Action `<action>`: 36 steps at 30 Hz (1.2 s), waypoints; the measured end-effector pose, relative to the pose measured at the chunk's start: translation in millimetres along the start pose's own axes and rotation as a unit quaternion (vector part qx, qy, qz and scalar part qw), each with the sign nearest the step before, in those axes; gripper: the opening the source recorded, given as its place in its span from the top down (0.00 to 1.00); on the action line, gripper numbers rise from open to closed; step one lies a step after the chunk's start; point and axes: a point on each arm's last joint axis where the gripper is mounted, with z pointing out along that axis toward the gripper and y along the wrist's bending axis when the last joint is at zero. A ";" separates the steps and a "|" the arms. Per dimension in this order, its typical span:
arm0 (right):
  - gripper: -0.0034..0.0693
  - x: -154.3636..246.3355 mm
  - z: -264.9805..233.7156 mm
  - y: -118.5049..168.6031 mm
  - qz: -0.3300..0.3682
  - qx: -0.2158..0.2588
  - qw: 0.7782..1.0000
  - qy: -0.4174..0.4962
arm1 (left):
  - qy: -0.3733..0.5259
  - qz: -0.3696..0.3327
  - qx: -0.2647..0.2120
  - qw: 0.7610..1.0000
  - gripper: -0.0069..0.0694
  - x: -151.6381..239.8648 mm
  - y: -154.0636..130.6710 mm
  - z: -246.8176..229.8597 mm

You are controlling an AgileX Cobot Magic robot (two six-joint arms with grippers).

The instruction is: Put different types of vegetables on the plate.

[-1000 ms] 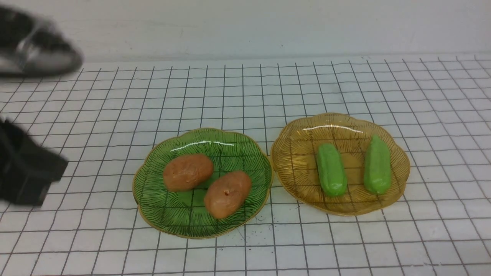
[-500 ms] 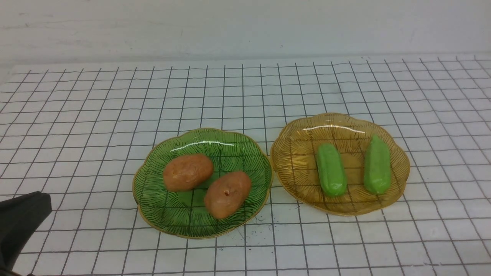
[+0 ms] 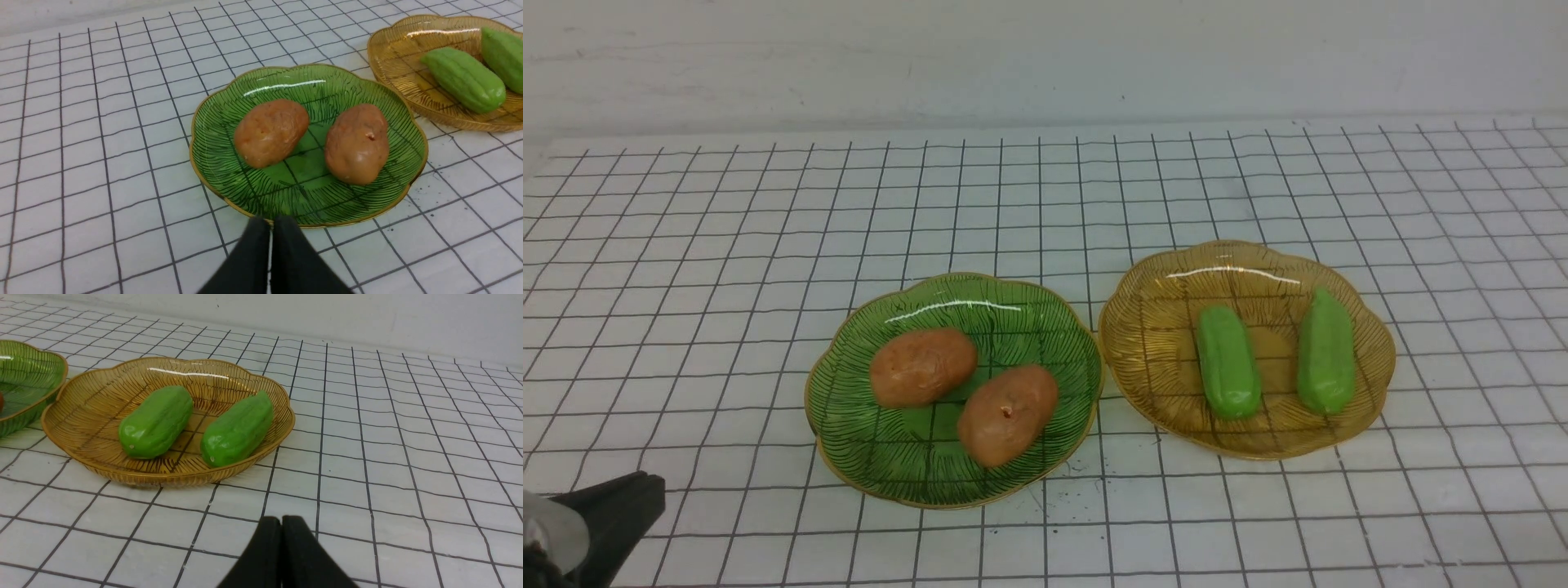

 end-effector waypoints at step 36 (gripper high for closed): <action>0.97 0.1 0.0 0.1 0.001 0.000 1.000 0.000 | -0.029 -0.055 -0.131 0.989 0.92 103.4 11.2 5.3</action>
